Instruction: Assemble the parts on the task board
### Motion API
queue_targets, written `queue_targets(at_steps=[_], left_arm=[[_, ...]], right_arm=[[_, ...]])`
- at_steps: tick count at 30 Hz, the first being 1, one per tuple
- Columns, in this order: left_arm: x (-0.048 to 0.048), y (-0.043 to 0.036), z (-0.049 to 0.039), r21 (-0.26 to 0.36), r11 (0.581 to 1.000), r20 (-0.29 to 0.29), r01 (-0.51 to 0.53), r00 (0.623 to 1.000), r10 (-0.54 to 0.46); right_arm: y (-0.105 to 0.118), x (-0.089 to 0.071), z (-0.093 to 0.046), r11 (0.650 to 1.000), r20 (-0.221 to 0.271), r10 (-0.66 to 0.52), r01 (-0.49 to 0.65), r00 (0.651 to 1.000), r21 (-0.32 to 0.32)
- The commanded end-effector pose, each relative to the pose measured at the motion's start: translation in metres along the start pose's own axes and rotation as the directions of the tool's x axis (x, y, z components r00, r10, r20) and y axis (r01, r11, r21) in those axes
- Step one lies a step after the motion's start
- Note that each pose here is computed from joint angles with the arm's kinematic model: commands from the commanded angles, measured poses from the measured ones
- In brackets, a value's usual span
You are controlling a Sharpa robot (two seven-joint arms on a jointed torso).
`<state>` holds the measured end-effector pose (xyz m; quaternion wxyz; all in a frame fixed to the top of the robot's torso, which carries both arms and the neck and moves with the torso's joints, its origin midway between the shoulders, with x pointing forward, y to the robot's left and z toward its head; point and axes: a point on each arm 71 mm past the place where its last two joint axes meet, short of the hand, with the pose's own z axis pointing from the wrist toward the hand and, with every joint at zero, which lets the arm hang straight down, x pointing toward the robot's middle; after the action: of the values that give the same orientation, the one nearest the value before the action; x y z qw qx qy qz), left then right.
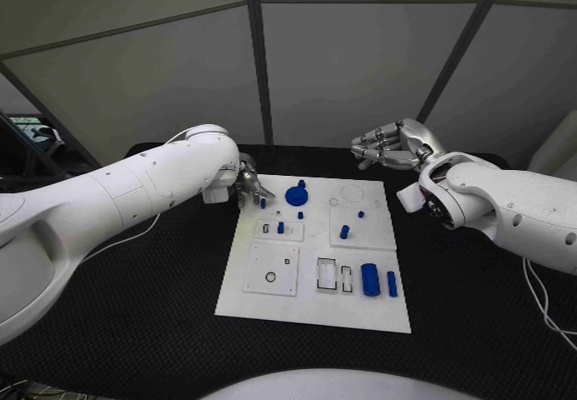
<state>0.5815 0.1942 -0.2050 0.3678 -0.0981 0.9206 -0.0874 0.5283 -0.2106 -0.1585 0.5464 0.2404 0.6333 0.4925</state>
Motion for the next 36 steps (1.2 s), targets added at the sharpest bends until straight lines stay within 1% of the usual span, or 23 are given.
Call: queue_targets(at_steps=[1,7,14,27,36], left_arm=[[0.0003,0.0001,-0.0002,0.004,1.000,-0.013,-0.015,1.000,0.015],[-0.0001,0.0014,0.0000,0.002,1.000,-0.010,-0.013,1.000,0.013],[-0.0002,0.0001,0.0000,0.006,1.000,-0.004,-0.009,1.000,0.009],[0.0021,-0.0033,0.0000,0.044,0.999,-0.025,0.016,1.000,-0.015],[0.0029,-0.0005,-0.0011,0.053,0.998,-0.035,0.046,0.998,-0.044]], right_arm=[[0.0015,0.0013,0.0010,1.000,-0.012,0.001,-0.001,1.000,-0.004],[0.0013,0.0015,0.0013,1.000,-0.014,0.002,-0.002,1.000,-0.002],[0.0011,0.0015,0.0015,1.000,-0.014,0.002,-0.002,1.000,-0.002],[0.0010,0.0017,0.0018,1.000,-0.014,0.002,-0.002,1.000,-0.001],[0.0008,0.0014,0.0018,1.000,-0.014,0.001,-0.001,1.000,0.000]])
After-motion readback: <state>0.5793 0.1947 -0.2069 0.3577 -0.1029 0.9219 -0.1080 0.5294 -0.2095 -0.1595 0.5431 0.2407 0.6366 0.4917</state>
